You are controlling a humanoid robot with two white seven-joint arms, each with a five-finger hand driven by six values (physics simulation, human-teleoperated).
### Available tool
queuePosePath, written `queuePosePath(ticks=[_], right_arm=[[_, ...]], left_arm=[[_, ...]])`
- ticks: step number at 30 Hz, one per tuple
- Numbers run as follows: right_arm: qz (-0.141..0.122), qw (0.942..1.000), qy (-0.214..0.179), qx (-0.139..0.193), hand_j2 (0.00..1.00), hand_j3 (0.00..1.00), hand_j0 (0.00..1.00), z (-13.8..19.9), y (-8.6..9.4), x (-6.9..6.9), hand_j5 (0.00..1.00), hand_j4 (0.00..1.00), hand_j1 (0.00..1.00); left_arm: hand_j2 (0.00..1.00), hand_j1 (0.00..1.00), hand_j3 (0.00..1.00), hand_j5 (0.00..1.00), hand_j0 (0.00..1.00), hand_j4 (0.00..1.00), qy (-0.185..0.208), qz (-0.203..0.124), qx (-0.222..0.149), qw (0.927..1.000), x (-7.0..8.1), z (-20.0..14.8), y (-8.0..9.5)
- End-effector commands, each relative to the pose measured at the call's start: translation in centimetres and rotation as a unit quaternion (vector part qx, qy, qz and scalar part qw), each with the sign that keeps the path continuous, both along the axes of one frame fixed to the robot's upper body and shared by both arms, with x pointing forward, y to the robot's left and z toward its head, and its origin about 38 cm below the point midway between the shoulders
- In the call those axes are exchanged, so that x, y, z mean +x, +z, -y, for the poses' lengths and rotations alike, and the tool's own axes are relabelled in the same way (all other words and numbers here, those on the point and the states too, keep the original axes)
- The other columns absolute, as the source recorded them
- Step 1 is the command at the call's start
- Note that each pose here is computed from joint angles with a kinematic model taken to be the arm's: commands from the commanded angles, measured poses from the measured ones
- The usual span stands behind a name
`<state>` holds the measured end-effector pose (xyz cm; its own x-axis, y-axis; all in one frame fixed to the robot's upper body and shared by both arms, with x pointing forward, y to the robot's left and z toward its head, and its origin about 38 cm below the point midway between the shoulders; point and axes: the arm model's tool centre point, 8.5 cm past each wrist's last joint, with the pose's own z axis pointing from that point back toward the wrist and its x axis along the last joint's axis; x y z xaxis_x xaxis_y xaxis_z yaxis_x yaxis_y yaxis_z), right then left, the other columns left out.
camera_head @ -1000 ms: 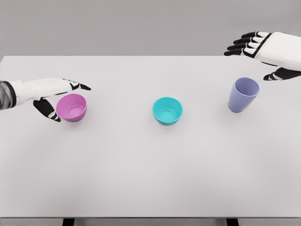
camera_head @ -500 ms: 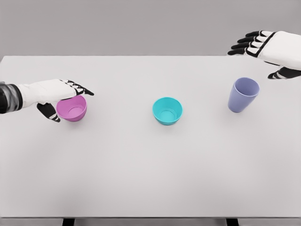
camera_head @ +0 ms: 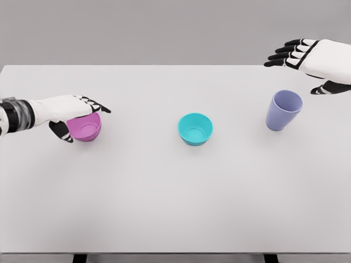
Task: Stacking bowl and cup with both arms
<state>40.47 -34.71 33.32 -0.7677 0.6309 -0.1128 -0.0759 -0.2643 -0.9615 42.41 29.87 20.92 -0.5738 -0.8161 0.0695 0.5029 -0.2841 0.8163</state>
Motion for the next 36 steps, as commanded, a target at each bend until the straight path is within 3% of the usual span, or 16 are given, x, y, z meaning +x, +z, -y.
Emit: queuePosePath(ticks=[1,7,36], right_arm=[[-0.001,1.0,0.001,0.004,1.0,1.0,1.0,-0.1,0.0,0.0,1.0,1.0,1.0],[-0.001,1.0,0.0,0.004,1.0,1.0,1.0,0.0,0.0,0.0,1.0,1.0,1.0],[-0.004,0.9999,0.006,0.014,1.0,1.0,1.0,-0.7,-0.5,0.2,1.0,1.0,1.0]], left_arm=[[1.0,1.0,1.0,1.0,1.0,1.0,0.0,-0.002,0.002,1.0,0.0,0.0,-0.3],[1.0,1.0,1.0,1.0,1.0,1.0,0.004,-0.007,0.008,0.9999,0.5,0.1,-1.3],[1.0,1.0,1.0,1.0,1.0,1.0,0.022,-0.019,0.009,0.9995,1.2,-0.4,-2.6]])
